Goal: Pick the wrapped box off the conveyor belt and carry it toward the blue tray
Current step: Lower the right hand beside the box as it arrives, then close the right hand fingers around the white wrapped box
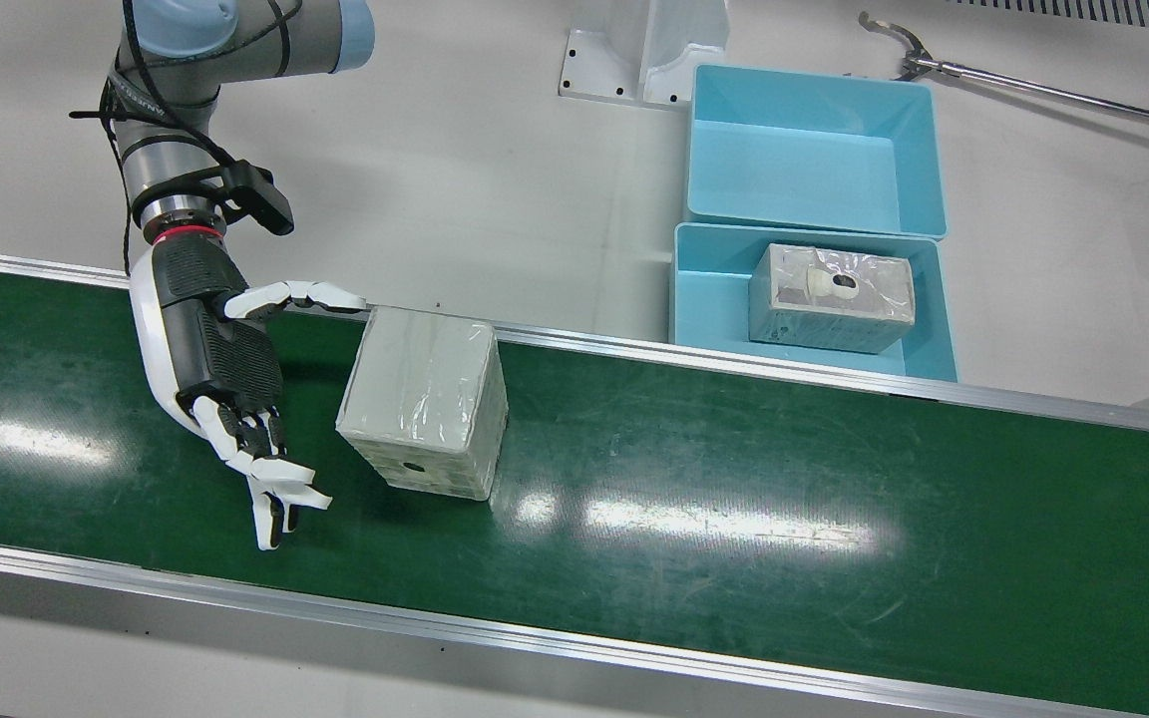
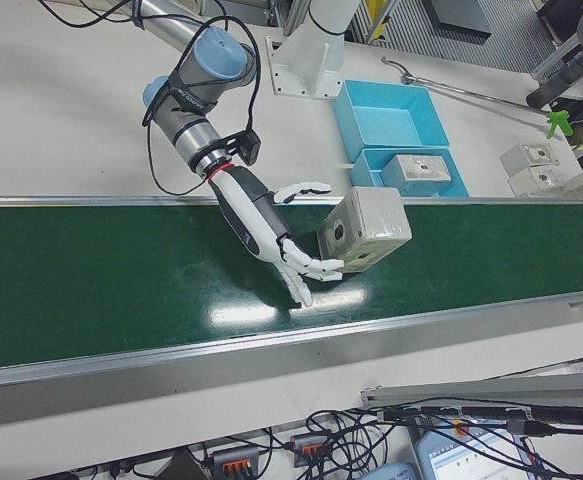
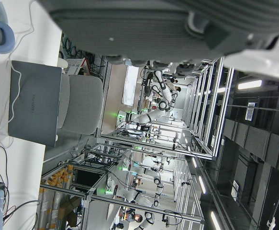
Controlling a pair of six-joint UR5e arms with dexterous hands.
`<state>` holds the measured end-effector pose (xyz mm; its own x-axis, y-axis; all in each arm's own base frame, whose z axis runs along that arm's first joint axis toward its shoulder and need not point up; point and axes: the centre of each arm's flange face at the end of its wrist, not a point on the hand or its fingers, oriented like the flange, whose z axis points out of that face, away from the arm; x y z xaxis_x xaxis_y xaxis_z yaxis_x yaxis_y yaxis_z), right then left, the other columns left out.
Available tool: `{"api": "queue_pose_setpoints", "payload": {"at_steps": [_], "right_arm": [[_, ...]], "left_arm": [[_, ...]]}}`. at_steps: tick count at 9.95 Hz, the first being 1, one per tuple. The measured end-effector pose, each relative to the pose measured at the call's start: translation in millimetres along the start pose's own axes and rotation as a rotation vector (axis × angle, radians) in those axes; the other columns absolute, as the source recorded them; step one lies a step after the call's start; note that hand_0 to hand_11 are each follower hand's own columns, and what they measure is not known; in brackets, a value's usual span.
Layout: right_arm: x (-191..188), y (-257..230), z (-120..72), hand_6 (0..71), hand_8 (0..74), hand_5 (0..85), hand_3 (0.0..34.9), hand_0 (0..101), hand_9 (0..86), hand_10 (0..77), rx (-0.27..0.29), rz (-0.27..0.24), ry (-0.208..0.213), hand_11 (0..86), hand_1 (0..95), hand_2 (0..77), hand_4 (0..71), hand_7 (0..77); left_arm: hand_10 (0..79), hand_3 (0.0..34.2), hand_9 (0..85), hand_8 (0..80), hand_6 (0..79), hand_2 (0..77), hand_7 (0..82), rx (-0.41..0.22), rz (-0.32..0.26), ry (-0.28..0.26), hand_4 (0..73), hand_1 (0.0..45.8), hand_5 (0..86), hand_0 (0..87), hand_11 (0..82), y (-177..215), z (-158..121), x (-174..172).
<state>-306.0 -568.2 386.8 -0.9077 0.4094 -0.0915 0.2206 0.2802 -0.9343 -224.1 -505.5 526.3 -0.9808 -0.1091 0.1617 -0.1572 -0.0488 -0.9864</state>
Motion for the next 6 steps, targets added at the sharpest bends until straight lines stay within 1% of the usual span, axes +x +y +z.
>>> {"api": "queue_pose_setpoints", "payload": {"at_steps": [1,5,6], "right_arm": [[2.2,0.9,0.9,2.7,0.0,25.6,10.3,48,2.2,0.0,-0.002,0.002,0.003,1.6,17.5,21.3,10.4,19.6],[6.7,2.4,4.1,3.8,0.0,25.6,10.5,48,2.2,0.0,-0.004,0.004,0.007,1.6,17.5,21.3,10.9,19.6],[7.0,2.3,4.2,3.8,0.0,25.6,10.5,48,3.3,0.0,-0.004,0.004,0.008,1.6,17.5,21.8,10.9,19.6]], "left_arm": [[0.5,0.0,0.0,0.5,0.0,0.5,0.5,0.0,0.0,0.0,0.0,0.0,1.1,0.0,0.0,0.0,0.0,0.0],[0.5,0.0,0.0,0.5,0.0,0.5,0.5,0.0,0.0,0.0,0.0,0.0,1.1,0.0,0.0,0.0,0.0,0.0],[0.5,0.0,0.0,0.5,0.0,0.5,0.5,0.0,0.0,0.0,0.0,0.0,1.1,0.0,0.0,0.0,0.0,0.0]]}}
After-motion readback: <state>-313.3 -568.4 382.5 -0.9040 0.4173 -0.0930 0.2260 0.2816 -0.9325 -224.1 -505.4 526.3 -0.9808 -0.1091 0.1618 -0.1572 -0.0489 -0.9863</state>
